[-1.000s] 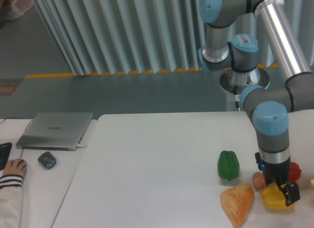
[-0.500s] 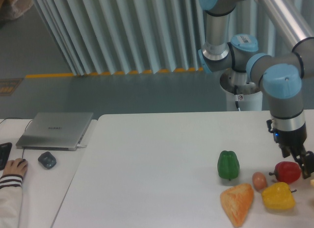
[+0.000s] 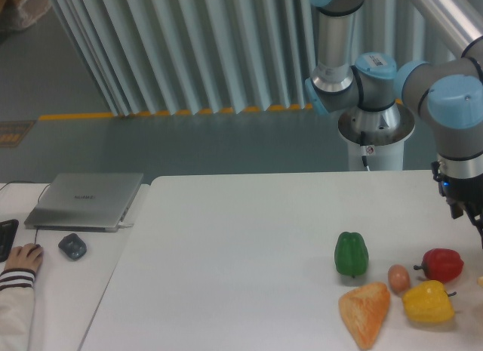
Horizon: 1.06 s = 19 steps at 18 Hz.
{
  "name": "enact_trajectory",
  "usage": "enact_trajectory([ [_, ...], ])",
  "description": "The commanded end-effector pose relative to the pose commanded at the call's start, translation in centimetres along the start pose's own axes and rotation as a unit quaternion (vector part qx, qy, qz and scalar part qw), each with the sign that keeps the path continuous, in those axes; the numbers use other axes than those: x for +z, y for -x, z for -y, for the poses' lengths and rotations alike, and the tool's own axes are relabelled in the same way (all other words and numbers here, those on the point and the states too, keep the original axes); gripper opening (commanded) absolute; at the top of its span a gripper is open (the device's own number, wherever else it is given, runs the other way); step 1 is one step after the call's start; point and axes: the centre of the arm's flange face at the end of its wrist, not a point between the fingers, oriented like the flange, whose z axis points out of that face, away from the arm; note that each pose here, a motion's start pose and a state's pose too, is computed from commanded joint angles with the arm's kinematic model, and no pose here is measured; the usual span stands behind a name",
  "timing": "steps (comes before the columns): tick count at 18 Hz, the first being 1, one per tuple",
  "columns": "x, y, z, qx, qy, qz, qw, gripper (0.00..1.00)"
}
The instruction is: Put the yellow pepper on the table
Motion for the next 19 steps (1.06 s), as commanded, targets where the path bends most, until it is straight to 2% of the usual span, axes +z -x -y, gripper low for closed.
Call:
enact_trajectory([
  [4, -0.2, -0.2, -3.0, 0.030, 0.003, 0.000, 0.9996, 1.00],
  [9, -0.7, -0.3, -6.8, 0.011, 0.006, -0.001, 0.9999, 1.00],
  [14, -0.8, -0.6, -11.8, 0.021, 0.009, -0.006, 0.9997, 1.00],
  [19, -0.7, -1.2, -17.4, 0.062, 0.011, -0.012, 0.9979, 1.00],
])
